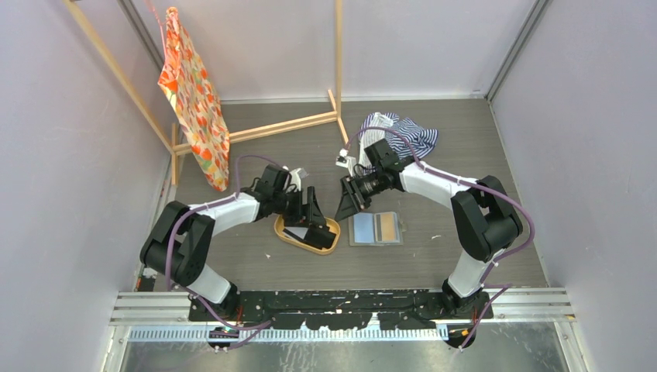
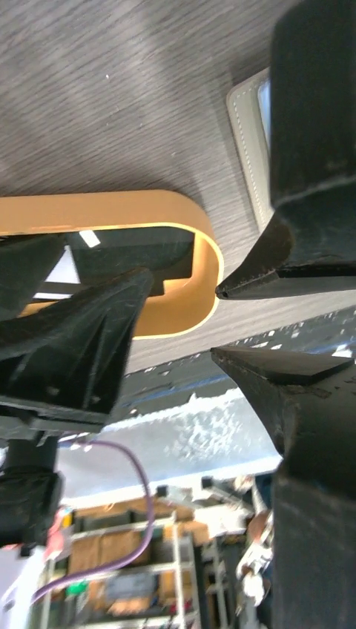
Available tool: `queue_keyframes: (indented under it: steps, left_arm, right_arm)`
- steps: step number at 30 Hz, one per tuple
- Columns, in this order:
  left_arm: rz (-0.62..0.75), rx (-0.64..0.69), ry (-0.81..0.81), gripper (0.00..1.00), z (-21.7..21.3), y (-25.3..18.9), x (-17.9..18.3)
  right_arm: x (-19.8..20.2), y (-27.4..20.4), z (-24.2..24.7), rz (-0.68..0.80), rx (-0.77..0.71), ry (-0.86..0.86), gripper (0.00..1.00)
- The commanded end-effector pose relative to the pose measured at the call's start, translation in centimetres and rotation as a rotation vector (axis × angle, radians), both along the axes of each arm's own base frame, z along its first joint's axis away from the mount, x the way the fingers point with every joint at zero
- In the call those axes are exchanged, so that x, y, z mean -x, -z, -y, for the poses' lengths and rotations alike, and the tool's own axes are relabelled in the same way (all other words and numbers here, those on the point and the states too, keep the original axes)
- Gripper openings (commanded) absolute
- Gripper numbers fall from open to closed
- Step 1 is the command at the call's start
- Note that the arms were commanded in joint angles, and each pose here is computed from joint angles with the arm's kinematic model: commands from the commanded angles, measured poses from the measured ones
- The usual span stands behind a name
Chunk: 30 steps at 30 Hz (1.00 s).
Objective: Put the credit cards into the card holder
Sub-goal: Pick up the credit card from the card holder.
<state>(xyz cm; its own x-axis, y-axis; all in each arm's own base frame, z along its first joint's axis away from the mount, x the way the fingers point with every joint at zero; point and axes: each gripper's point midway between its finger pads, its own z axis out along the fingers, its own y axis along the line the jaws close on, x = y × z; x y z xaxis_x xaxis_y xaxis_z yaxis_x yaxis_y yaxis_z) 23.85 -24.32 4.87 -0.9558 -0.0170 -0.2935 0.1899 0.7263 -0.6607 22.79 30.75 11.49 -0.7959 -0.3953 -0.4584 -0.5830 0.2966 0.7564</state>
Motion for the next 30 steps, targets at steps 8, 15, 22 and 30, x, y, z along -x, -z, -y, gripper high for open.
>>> queue_keyframes:
  steps: [8,15,22,30]
  left_arm:
    - [-0.037,-0.018,0.021,0.7,-0.6,0.6,1.8]
    - [-0.046,-0.013,0.012,0.7,-0.7,0.2,2.2]
    - [-0.058,0.047,0.006,0.67,-0.2,-0.7,2.7]
    - [-0.064,0.127,-0.018,0.63,0.4,-1.8,3.2]
  right_arm:
    - [3.7,3.3,2.5,0.309,0.119,-0.402,0.27]
    - [4.4,6.3,2.0,0.237,0.238,-0.43,0.21]
    - [2.8,6.4,0.0,0.202,0.232,-0.268,0.22]
    - [2.5,6.4,-0.7,0.163,0.224,-0.209,0.22]
